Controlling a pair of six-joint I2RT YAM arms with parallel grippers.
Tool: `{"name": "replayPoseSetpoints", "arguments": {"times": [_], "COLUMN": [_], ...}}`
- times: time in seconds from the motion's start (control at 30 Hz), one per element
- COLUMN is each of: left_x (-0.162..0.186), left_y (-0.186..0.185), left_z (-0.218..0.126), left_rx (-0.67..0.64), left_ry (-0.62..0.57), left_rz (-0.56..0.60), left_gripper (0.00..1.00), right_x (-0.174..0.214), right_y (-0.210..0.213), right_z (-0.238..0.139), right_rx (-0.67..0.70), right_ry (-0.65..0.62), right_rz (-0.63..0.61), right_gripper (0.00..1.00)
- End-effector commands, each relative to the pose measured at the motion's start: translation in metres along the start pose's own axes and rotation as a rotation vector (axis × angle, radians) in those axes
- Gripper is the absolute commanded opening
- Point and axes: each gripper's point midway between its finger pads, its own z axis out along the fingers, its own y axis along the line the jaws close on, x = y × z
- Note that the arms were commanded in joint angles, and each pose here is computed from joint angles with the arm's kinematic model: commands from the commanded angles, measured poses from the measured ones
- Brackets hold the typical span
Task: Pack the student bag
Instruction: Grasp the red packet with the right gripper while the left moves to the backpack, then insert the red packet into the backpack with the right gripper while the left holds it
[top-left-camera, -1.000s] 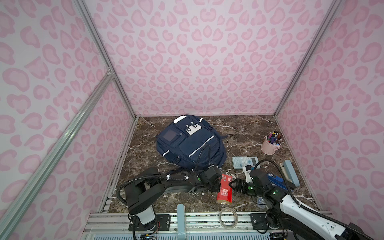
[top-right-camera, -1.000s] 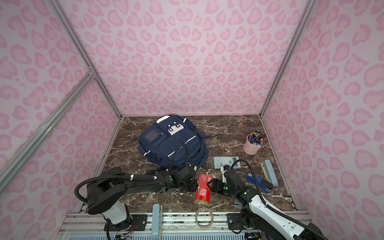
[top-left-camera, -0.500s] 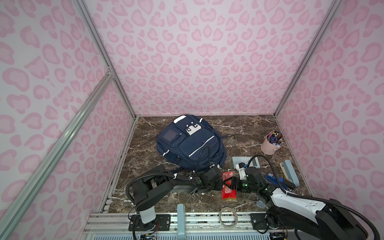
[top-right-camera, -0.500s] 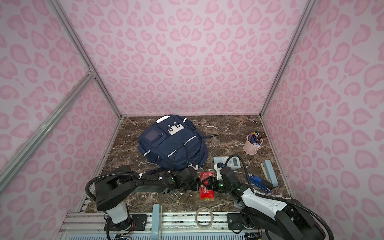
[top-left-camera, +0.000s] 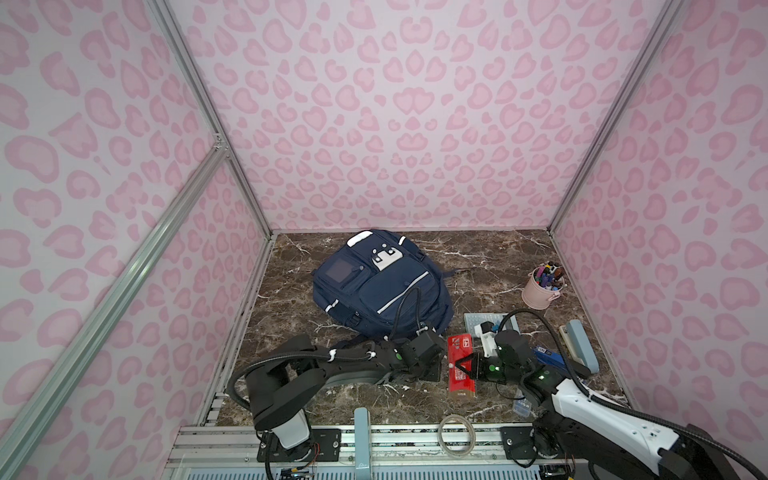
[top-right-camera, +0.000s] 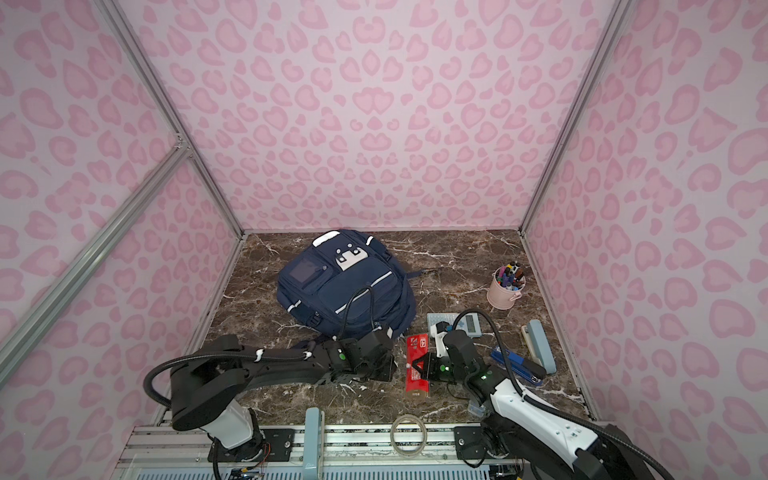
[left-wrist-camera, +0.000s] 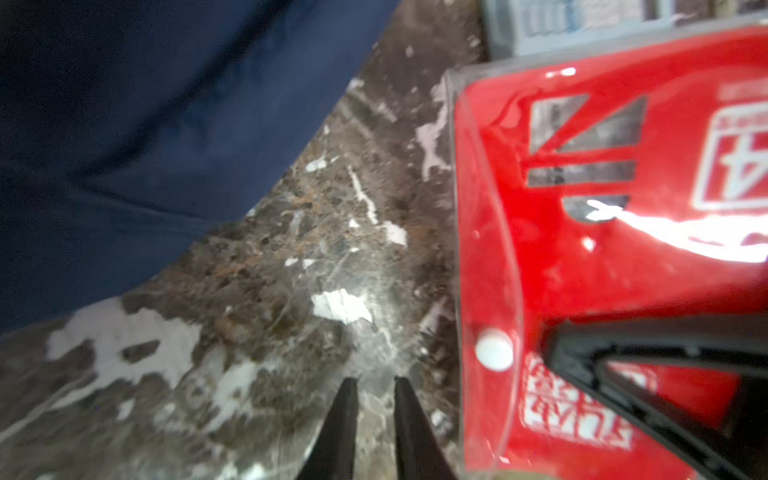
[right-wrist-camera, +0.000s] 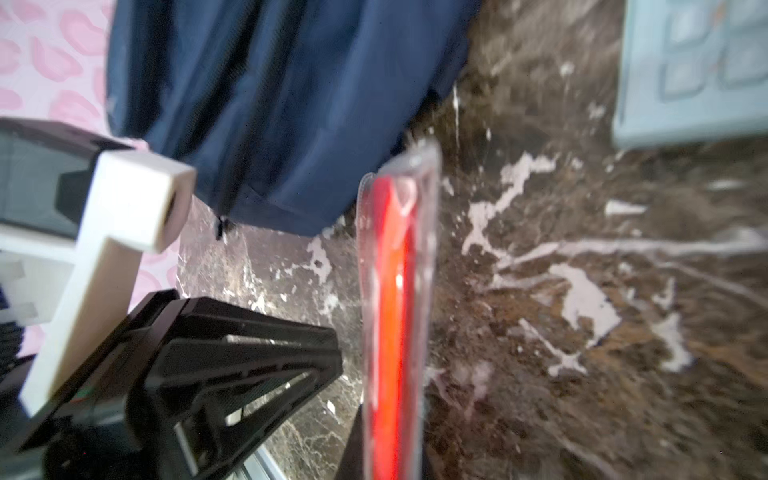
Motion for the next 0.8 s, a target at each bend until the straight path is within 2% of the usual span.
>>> {"name": "replayPoseSetpoints", "arguments": {"times": [0.0,0.07,0.13,0.23,0.37,0.5,0.6,0.67,0.73,0.77], "left_x": [-0.024,-0.042,-0.063,-0.091,-0.124,-0.145,-0.157,-0.166,-0.172,-0.173], "left_y": [-0.012,-0.015,-0.005,0.016,0.045,0.066,0.080,0.085,0.088,0.090], "left_z": [-0.039,-0.062,-0.079,-0.088,-0.083,-0.061,-0.057,-0.054,-0.044,-0.040], "left_rx": [-0.003,-0.043,-0.152,-0.341,-0.603,-0.759,-0.914,-0.967,-0.961,-0.947], "left_ry": [-0.069,-0.130,-0.178,-0.220,-0.232,-0.183,-0.172,-0.177,-0.163,-0.153], "left_rz": [0.103,0.157,0.207,0.302,0.422,0.496,0.532,0.541,0.546,0.544], "left_gripper": [0.41,0.52,0.62,0.69,0.72,0.71,0.71,0.68,0.57,0.42], "right_x": [-0.014,-0.029,-0.043,-0.059,-0.077,-0.087,-0.090,-0.092,-0.093,-0.093], "right_y": [-0.012,-0.010,-0.012,-0.012,-0.003,0.008,0.009,0.007,0.006,0.006], "right_z": [-0.021,-0.034,-0.042,-0.044,-0.039,-0.031,-0.027,-0.024,-0.020,-0.017], "right_rx": [0.097,0.098,0.106,0.109,0.083,0.041,0.039,0.042,0.034,0.025], "right_ry": [-0.079,-0.132,-0.154,-0.150,-0.154,-0.140,-0.130,-0.132,-0.134,-0.132], "right_rz": [-0.028,-0.030,-0.011,0.007,0.005,0.016,0.011,0.014,0.019,0.018], "right_gripper": [0.00,0.00,0.00,0.00,0.00,0.00,0.00,0.00,0.00,0.00]}}
